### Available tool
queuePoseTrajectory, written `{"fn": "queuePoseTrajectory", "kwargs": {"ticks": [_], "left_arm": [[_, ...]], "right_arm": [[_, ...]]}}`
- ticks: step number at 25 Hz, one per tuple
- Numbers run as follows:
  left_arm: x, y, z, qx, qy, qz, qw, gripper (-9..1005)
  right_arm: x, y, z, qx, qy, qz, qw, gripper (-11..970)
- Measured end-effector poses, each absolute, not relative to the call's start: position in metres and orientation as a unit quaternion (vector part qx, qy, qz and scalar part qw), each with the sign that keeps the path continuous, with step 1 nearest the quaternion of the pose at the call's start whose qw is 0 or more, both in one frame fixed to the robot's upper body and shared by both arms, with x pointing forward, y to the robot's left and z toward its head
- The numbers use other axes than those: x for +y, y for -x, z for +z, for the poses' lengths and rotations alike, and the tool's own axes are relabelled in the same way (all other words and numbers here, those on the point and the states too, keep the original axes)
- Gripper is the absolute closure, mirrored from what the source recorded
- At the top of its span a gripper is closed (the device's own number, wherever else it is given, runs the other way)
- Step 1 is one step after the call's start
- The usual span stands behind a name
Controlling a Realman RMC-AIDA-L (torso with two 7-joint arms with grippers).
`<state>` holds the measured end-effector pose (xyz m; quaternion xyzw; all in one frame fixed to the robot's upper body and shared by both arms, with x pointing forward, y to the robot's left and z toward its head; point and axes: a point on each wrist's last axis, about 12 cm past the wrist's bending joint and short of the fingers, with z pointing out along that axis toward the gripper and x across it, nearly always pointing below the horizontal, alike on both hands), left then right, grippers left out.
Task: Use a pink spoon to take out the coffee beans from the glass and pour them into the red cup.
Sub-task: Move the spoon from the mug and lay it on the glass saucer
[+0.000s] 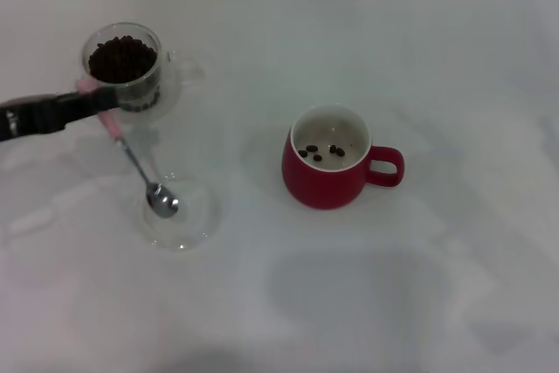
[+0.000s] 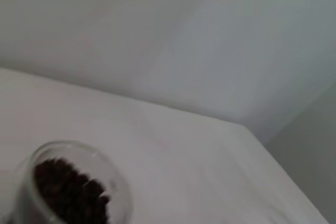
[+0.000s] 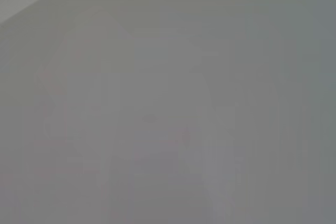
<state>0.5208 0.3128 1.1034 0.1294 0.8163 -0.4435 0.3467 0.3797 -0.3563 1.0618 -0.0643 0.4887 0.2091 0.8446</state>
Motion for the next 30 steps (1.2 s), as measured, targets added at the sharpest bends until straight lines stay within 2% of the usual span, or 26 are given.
{"fn": "queuePoseTrajectory", "kwargs": {"ticks": [8, 18, 30], "left_arm": [[0.324, -0.513, 1.084, 0.819, -0.079, -0.451, 0.346, 863], [0.308, -0.514, 1.065, 0.812, -0.035, -0.472, 0.341, 864], [0.308, -0.512, 1.056, 0.817, -0.011, -0.467, 0.337, 862]], "right_arm": [[-0.356, -0.378, 1.060, 0.493, 0.059, 0.211, 0.842, 248], [-0.359, -0.375, 1.060, 0.495, 0.059, 0.209, 0.842, 248], [-0.365, -0.372, 1.060, 0.501, 0.058, 0.200, 0.840, 249]]}}
